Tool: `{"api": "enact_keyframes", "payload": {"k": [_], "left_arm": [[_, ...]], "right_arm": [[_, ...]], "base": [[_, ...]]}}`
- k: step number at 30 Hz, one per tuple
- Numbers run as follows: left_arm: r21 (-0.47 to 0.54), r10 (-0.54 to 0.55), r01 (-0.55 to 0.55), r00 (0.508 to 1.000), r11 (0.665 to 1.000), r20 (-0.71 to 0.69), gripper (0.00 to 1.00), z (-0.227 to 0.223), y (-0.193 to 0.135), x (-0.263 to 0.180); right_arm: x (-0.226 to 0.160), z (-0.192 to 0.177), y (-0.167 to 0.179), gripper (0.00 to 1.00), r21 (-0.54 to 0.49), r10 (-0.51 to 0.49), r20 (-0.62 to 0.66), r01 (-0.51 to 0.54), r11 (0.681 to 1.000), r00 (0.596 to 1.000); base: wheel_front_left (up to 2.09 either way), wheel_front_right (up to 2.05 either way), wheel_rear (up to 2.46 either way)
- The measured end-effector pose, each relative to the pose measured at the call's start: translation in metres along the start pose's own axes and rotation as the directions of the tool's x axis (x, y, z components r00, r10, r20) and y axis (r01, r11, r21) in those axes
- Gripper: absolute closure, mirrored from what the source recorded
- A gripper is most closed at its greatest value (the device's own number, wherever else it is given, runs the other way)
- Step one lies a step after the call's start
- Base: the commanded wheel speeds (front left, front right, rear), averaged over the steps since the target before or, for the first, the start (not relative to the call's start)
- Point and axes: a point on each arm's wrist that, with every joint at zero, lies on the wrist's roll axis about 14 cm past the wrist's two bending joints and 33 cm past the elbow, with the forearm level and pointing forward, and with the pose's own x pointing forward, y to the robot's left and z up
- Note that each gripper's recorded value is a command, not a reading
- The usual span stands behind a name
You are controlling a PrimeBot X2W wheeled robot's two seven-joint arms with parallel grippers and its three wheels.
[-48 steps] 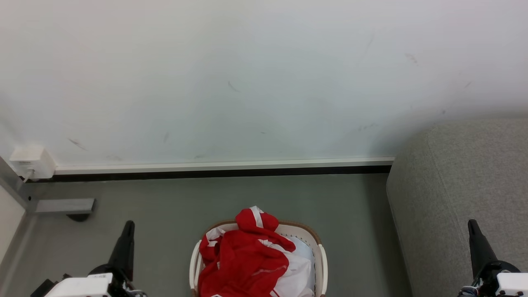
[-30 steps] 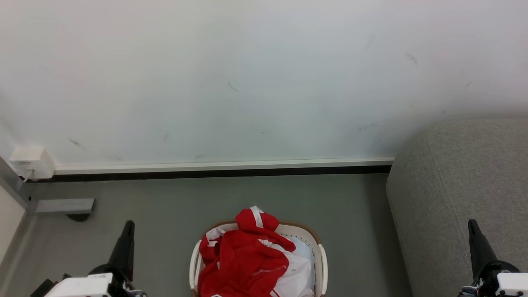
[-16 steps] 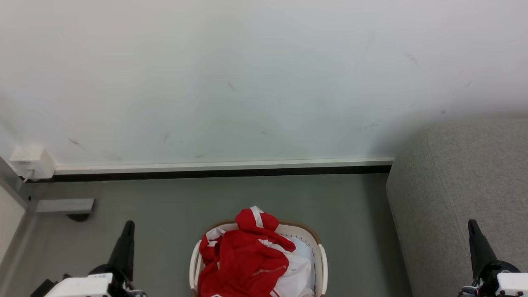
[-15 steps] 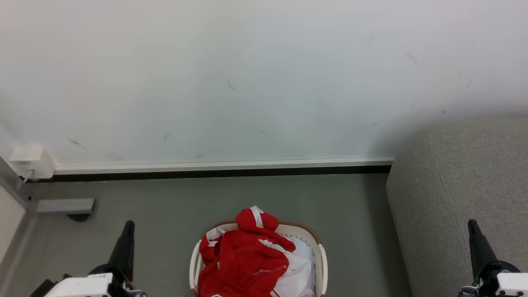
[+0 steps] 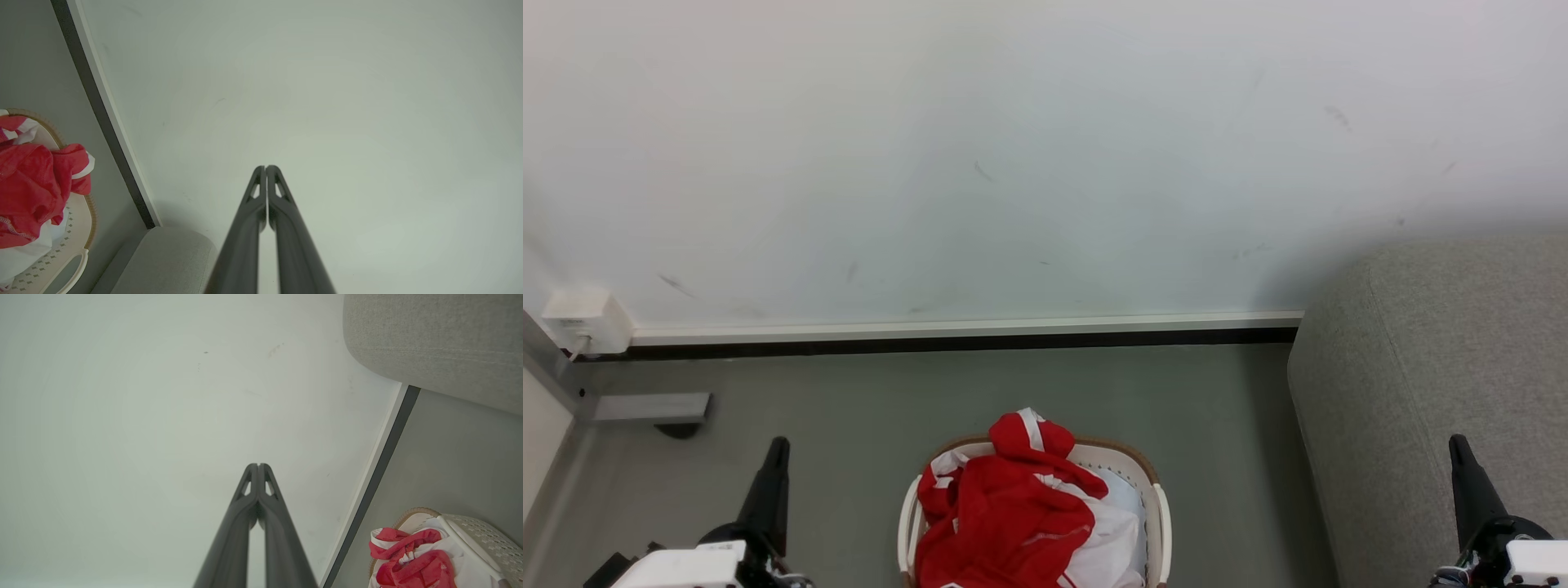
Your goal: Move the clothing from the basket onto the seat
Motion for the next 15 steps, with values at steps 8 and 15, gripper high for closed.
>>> {"api": "enact_keyframes", "payload": {"k": [8, 15], "left_arm": [[0.0, 0.0, 0.0, 1.0, 1.0, 0.0, 1.0, 0.0, 0.0, 0.0], [0.0, 0.0, 0.0, 1.0, 1.0, 0.0, 1.0, 0.0, 0.0, 0.0]], "right_arm": [[0.0, 0.0, 0.0, 1.0, 0.0, 0.0, 0.0, 0.0, 1.0, 1.0], [0.0, 0.0, 0.0, 1.0, 0.0, 0.0, 0.0, 0.0, 1.0, 1.0]], "base": [[0.0, 0.0, 0.0], [0.0, 0.0, 0.0]]}}
